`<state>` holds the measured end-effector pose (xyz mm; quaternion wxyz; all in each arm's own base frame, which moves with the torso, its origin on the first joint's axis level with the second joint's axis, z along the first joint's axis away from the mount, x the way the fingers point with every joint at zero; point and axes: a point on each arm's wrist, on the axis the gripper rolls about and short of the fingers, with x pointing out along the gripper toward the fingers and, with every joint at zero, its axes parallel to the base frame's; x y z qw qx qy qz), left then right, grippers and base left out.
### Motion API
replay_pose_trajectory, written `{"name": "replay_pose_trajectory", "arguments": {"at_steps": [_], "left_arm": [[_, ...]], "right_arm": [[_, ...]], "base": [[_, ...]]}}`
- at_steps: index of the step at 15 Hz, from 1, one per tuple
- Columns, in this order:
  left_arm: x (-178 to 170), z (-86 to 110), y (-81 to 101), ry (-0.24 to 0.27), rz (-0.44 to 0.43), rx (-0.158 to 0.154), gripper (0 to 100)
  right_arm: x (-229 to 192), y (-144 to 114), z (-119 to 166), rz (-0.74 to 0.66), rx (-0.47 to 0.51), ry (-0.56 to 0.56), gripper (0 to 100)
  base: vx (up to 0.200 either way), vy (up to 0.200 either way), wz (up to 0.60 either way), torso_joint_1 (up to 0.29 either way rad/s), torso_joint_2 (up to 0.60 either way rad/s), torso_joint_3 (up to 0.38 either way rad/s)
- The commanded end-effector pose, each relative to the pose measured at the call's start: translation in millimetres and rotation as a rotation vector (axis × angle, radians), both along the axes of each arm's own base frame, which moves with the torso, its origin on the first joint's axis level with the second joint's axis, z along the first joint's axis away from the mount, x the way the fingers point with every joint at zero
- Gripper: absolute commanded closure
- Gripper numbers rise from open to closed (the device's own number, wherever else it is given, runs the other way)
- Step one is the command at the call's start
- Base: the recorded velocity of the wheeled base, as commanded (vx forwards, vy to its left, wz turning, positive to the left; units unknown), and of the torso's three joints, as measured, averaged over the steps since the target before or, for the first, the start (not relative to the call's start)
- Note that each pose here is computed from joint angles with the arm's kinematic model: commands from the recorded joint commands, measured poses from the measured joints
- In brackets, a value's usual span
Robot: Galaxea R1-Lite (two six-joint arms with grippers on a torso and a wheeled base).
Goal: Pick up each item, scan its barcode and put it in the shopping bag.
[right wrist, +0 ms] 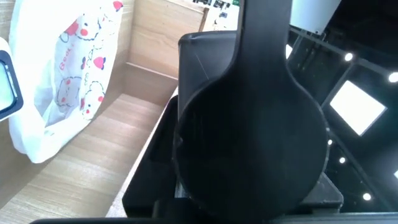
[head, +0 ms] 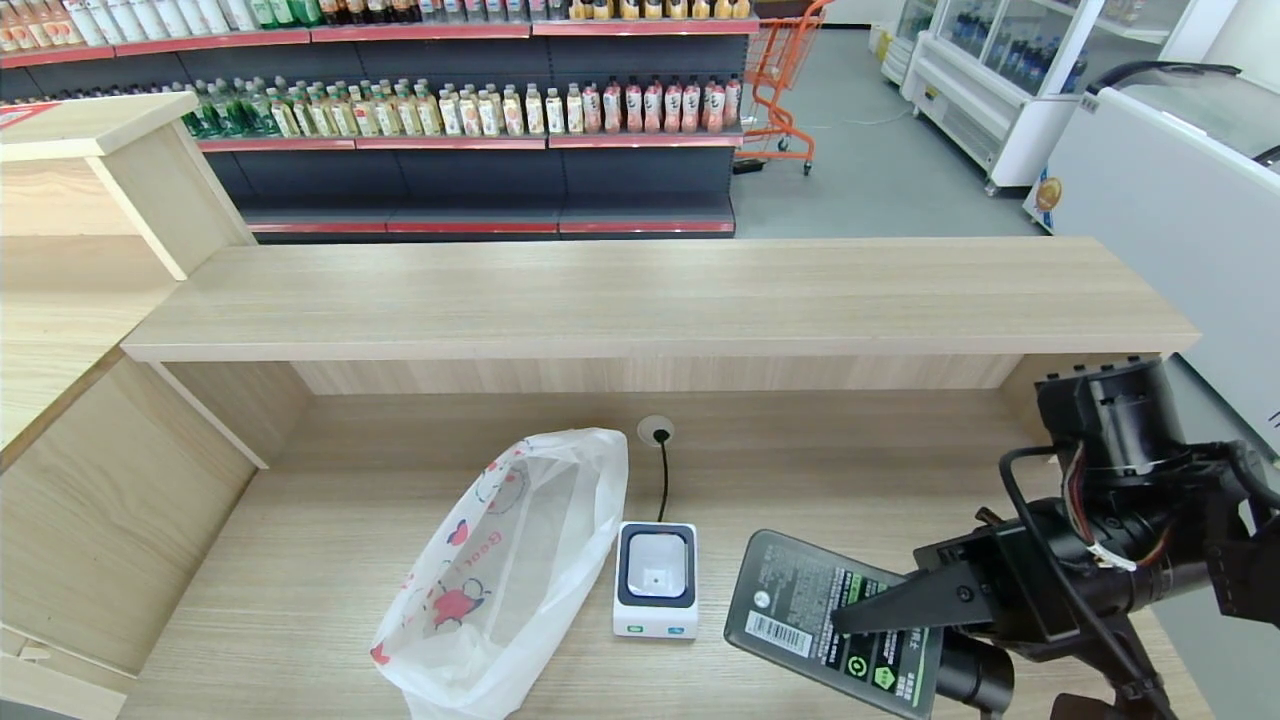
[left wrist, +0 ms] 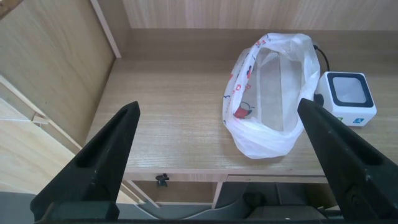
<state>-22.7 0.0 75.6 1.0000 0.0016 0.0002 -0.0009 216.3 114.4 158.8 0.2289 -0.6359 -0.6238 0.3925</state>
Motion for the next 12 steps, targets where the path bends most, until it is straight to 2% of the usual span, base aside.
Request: {"name": "replay_pose_trajectory", "arguments": {"at_steps": [1,3,5,6,7,8,9,11,12], "left_arm": [[0,0.0,0.0,0.000,0.000,0.000,0],[0,0.0,0.0,0.000,0.000,0.000,0],[0,0.0,0.0,0.000,0.000,0.000,0],[0,0.0,0.0,0.000,0.000,0.000,0],[0,0.0,0.0,0.000,0.000,0.000,0],[0,0.0,0.0,0.000,0.000,0.000,0],[0,0.0,0.0,0.000,0.000,0.000,0],[0,0.0,0.0,0.000,0.000,0.000,0],[0,0.0,0.0,0.000,0.000,0.000,0]], "right_arm": [[2,0,9,-0.015,0.017,0.003,100],[0,-18,49,-0.188,0.072,0.169,100],[-13,-52,67,-0.437,0.119,0.265,100],[-26,-68,44,-0.525,0.087,0.520,100],[-40,-73,36,-0.545,0.069,0.717,100],[-48,-74,34,-0.560,0.058,0.865,100],[-49,-75,45,-0.567,0.089,1.010,100],[-54,-79,60,-0.582,0.165,1.396,100],[-54,-85,61,-0.623,0.206,1.520,100]], "base": [[0.000,0.000,0.00,0.000,0.00,0.000],[0.000,0.000,0.00,0.000,0.00,0.000],[0.000,0.000,0.00,0.000,0.00,0.000],[0.000,0.000,0.00,0.000,0.00,0.000],[0.000,0.000,0.00,0.000,0.00,0.000],[0.000,0.000,0.00,0.000,0.00,0.000],[0.000,0.000,0.00,0.000,0.00,0.000],[0.000,0.000,0.00,0.000,0.00,0.000],[0.000,0.000,0.00,0.000,0.00,0.000]]}}
